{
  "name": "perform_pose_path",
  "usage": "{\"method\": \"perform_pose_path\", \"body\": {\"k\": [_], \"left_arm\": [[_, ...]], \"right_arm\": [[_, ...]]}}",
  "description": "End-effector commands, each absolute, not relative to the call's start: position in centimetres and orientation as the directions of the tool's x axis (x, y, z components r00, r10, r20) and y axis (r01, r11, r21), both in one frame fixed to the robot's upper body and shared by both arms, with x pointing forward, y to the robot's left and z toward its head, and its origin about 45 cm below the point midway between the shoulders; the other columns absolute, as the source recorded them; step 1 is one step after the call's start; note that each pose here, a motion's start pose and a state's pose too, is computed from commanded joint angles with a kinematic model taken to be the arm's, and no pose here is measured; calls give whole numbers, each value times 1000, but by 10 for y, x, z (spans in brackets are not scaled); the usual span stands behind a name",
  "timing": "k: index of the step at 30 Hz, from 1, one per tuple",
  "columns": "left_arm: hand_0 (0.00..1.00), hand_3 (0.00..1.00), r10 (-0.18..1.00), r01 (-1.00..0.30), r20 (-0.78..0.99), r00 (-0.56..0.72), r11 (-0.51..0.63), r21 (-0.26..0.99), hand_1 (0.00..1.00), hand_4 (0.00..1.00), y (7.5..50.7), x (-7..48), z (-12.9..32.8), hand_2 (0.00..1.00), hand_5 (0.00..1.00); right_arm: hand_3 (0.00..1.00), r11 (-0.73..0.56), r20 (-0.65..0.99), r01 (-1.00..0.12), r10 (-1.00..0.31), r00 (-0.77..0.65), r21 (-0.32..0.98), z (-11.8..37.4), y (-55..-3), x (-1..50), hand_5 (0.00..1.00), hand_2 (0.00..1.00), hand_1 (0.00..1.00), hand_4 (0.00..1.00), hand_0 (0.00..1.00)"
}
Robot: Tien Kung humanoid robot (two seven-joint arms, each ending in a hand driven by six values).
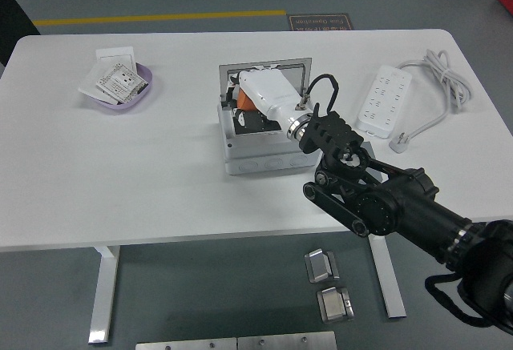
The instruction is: Pick up the cylinder from the cube,place it in the box,flap close box
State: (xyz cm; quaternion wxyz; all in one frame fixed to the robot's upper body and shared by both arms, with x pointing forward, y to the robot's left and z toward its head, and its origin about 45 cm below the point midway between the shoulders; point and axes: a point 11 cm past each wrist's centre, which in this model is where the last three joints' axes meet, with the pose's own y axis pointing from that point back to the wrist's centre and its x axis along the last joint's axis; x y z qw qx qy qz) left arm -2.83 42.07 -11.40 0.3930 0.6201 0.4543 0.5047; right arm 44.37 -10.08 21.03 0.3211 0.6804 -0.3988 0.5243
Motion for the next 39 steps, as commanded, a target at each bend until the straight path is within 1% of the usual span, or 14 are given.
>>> {"method": "perform_pose_path", "body": {"k": [14,26,32,33,38,39], "left_arm": [[678,659,959,156,270,84,-280,947,684,647,422,-22,-114,595,422],[678,660,959,141,267,93,-278,950,684,647,421,-15,-114,595,422],[678,659,958,136,269,98,-280,950,684,647,423,-12,-113,595,422],[678,660,958,136,269,100,-281,950,684,647,423,-12,-113,595,422],[678,660,958,129,268,104,-280,951,684,647,423,-9,-113,595,422],[678,660,958,128,268,104,-280,951,684,647,423,-8,-113,595,422]], "right_arm": [[252,-481,971,-876,-185,153,47,198,-105,449,2,293,95,2,67],[256,-477,963,-878,-209,169,50,184,-117,447,2,297,100,2,72],[263,-464,960,-885,-222,170,50,183,-123,451,2,304,110,2,78],[285,-462,960,-886,-222,171,51,183,-124,451,2,318,136,2,95],[285,-452,958,-890,-222,179,62,182,-129,454,2,318,136,2,95],[409,-451,958,-890,-223,181,63,181,-130,454,2,377,212,68,161]]}}
